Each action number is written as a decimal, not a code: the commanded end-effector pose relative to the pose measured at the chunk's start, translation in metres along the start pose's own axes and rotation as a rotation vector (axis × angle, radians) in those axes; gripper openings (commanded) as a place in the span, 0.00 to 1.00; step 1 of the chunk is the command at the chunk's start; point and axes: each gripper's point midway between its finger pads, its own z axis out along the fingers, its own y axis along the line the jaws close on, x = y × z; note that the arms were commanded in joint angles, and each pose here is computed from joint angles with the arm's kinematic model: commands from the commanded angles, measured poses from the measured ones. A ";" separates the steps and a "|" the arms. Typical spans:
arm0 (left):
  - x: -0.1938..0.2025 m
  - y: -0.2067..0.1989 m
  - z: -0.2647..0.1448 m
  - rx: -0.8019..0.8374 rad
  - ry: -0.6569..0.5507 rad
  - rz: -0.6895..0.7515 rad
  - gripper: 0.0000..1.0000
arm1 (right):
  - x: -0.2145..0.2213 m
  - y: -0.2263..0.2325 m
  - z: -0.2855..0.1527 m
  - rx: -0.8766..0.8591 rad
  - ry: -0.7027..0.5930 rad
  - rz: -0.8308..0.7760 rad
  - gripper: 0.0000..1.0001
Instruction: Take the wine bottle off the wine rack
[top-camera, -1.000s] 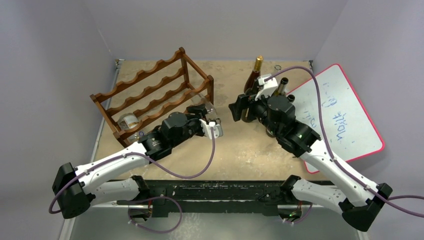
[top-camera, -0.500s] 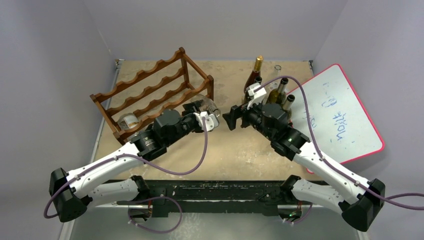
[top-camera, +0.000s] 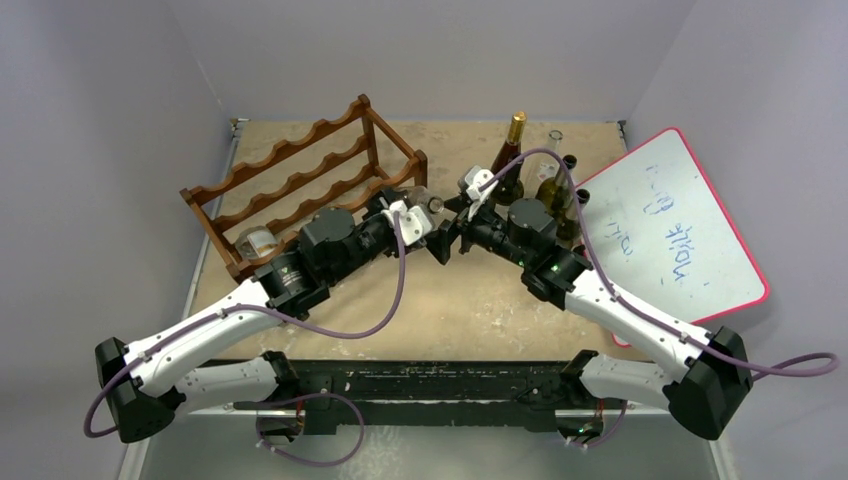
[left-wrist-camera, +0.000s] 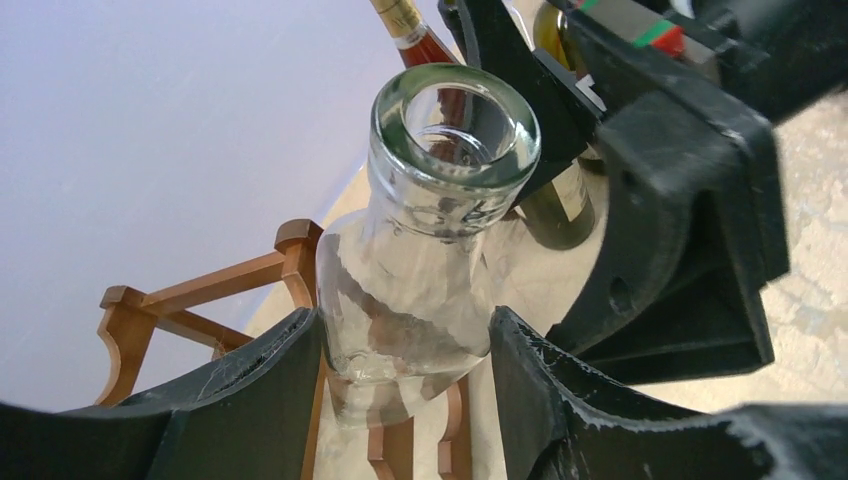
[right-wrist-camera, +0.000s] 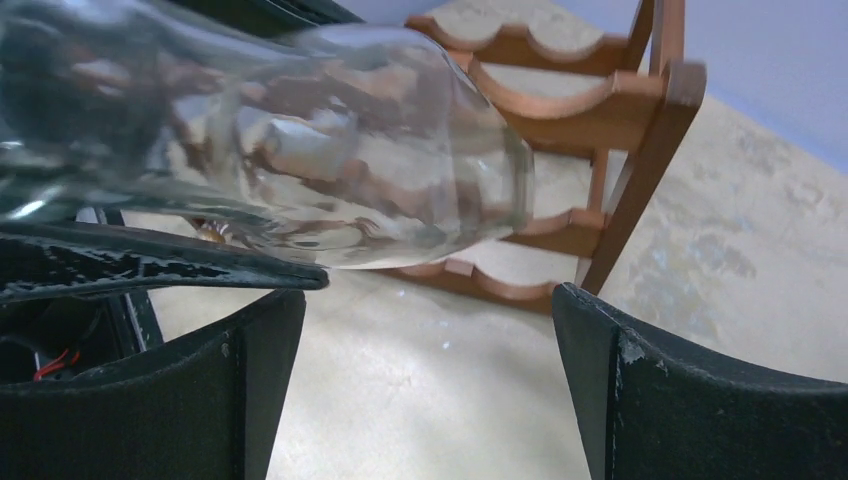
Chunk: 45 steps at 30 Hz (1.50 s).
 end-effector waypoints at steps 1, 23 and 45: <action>-0.063 0.039 -0.006 -0.131 -0.169 -0.130 0.00 | -0.037 0.009 -0.001 -0.054 -0.158 -0.083 0.96; -0.077 0.038 0.013 -0.166 -0.204 -0.594 0.00 | -0.047 -0.018 -0.057 0.177 -0.132 -0.019 1.00; -0.047 -0.068 0.110 0.062 -0.235 -0.723 0.00 | -0.165 -0.040 -0.215 0.507 -0.353 -0.043 1.00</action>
